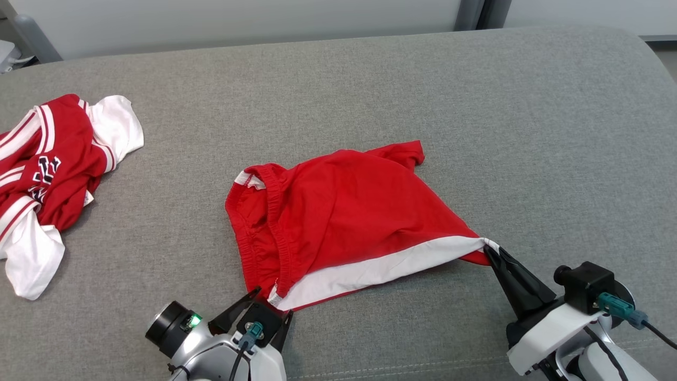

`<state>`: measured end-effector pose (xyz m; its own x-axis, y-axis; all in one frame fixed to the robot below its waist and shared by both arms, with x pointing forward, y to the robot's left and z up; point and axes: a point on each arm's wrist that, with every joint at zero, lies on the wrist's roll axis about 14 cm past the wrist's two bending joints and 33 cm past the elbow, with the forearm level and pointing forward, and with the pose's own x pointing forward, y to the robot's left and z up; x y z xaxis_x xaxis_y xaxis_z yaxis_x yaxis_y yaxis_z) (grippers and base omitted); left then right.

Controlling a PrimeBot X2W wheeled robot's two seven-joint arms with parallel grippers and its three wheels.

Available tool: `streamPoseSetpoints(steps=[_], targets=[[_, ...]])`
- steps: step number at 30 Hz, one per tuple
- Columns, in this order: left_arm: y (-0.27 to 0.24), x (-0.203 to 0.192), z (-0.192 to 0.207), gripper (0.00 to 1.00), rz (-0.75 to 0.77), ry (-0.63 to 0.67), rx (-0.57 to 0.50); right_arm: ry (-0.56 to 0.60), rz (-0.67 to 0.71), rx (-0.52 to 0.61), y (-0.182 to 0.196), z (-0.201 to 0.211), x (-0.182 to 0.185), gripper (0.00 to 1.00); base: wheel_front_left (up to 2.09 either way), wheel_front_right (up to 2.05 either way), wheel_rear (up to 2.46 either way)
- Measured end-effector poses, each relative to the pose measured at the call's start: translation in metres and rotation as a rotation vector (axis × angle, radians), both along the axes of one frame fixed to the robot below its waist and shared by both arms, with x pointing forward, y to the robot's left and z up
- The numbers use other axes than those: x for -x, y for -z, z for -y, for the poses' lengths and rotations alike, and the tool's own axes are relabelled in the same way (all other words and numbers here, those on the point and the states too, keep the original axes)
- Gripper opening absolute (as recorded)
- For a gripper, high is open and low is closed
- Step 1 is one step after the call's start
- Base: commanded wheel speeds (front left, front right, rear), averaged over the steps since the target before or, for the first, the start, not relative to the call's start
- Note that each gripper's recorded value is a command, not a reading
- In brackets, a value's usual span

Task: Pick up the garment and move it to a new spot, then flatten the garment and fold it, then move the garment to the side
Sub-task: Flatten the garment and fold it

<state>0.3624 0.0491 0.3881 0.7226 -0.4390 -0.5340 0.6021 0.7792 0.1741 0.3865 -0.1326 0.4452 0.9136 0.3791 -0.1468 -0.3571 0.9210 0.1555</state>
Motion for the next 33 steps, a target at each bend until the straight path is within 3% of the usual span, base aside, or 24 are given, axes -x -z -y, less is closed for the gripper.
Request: streamPoseSetpoints(steps=[1,2,3,7,10,14,17,22,26,33], targets=[[0.002,0.000,0.001,0.47,-0.007,0.007,-0.003,0.001,-0.001,-0.001,0.000,0.000,0.000,0.00,0.00,0.00,0.00],[0.004,0.001,0.001,0.07,-0.013,0.012,-0.007,0.002,-0.002,0.000,0.001,0.001,0.000,0.00,0.00,0.00,0.00],[0.006,0.001,0.001,0.00,-0.021,0.018,-0.012,0.003,-0.002,0.001,0.001,0.001,0.000,0.00,0.00,0.00,0.00],[0.012,0.002,-0.002,0.00,-0.052,0.005,-0.007,0.005,-0.002,0.002,0.000,0.002,0.000,0.00,0.00,0.00,0.00],[0.002,-0.006,0.000,0.00,-0.025,-0.030,0.061,0.010,0.009,0.003,-0.003,0.005,-0.001,0.00,0.00,0.00,0.00],[-0.052,-0.032,0.011,0.00,0.006,-0.178,0.456,0.048,0.084,-0.008,-0.028,0.017,-0.011,0.00,0.00,0.00,0.00],[-0.097,-0.051,-0.004,0.00,0.077,-0.267,0.695,0.071,0.168,-0.008,-0.056,0.029,-0.018,0.00,0.00,0.00,0.00],[-0.161,-0.068,-0.034,0.00,0.196,-0.346,0.944,0.086,0.280,-0.020,-0.097,0.040,-0.022,0.00,0.00,0.00,0.00],[-0.217,-0.061,-0.032,0.00,0.201,-0.286,1.126,0.136,0.340,-0.061,-0.126,0.064,-0.018,0.00,0.00,0.00,0.00],[-0.298,-0.026,-0.010,0.00,0.153,-0.102,1.296,0.201,0.555,-0.098,-0.223,0.111,0.004,0.00,0.00,0.00,0.00]])
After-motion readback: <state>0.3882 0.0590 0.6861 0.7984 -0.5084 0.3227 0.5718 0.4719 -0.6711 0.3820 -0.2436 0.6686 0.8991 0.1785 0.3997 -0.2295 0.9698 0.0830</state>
